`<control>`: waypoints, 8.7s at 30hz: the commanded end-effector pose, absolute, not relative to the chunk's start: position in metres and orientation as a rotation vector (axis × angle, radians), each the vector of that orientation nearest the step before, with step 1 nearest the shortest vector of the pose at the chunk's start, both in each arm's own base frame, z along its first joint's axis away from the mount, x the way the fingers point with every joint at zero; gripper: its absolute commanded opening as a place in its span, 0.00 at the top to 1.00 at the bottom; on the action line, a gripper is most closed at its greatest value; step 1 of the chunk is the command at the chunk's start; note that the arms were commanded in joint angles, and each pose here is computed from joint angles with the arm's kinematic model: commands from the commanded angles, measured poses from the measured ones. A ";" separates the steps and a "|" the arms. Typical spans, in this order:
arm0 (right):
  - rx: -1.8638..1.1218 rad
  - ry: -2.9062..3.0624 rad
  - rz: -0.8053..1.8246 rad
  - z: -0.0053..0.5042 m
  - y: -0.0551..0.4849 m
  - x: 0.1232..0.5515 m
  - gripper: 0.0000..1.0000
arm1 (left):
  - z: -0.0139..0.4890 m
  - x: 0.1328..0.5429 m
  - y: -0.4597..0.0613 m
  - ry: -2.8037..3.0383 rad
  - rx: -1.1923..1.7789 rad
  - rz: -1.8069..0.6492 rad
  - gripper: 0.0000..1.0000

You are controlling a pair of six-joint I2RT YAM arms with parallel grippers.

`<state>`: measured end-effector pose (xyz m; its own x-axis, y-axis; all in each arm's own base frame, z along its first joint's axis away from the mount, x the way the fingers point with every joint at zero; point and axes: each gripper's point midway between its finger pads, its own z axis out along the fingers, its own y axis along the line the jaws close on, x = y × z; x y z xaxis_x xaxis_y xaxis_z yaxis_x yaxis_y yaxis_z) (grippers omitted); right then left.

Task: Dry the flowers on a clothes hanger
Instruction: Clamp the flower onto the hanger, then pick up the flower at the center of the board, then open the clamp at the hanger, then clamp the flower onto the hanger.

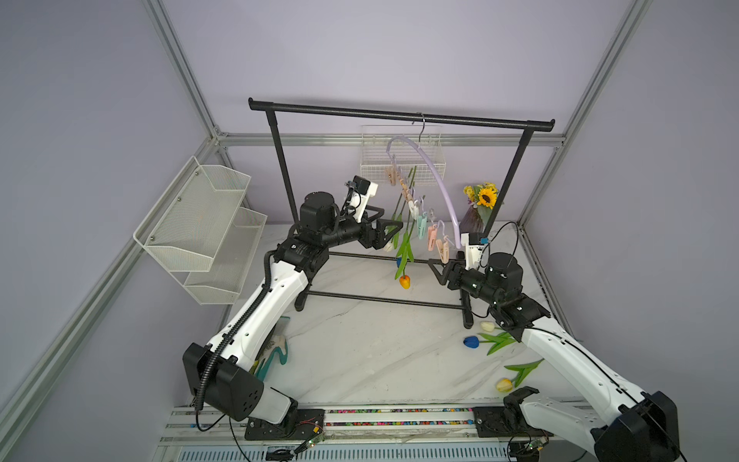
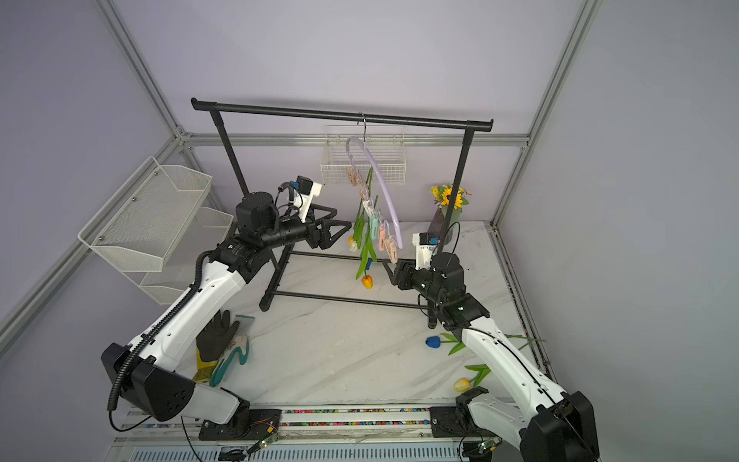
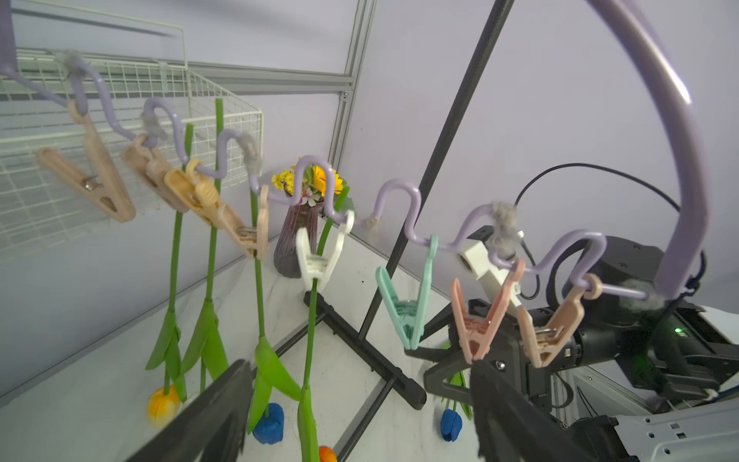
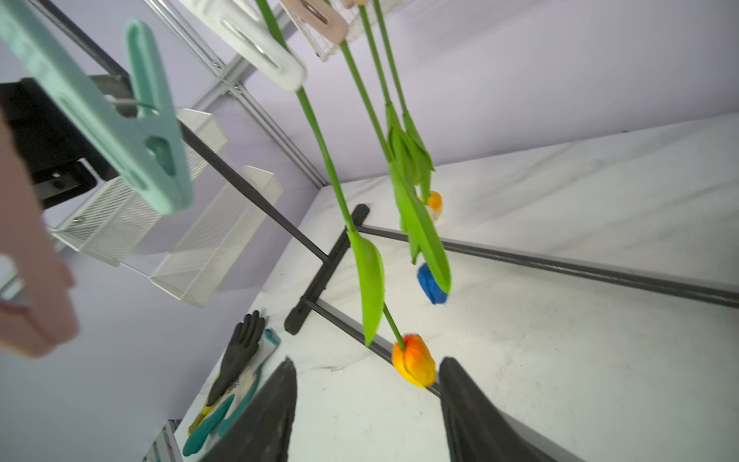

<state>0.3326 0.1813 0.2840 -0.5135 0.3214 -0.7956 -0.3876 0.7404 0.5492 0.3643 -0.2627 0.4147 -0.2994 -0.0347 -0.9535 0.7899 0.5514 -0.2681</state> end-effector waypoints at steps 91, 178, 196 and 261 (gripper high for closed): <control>1.955 2.025 -0.209 0.014 -0.122 0.220 0.74 | 0.241 0.344 -0.211 2.163 0.260 -0.808 0.20; -0.264 1.393 0.917 0.429 0.129 0.385 1.00 | 0.448 0.369 -0.325 1.503 0.744 -1.058 0.29; -0.371 1.420 0.998 0.419 0.189 0.395 1.00 | 0.438 0.377 -0.348 1.526 0.754 -1.070 0.38; -0.145 1.475 1.281 0.361 0.213 0.353 1.00 | 0.447 0.378 -0.361 1.517 0.758 -1.080 0.89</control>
<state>0.3679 0.2079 0.3393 -0.4018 0.4968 -0.7693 -0.6261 0.4640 0.6267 0.3834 -0.3623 0.4185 -0.2847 -0.0383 -0.9579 0.8770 0.3930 -0.2764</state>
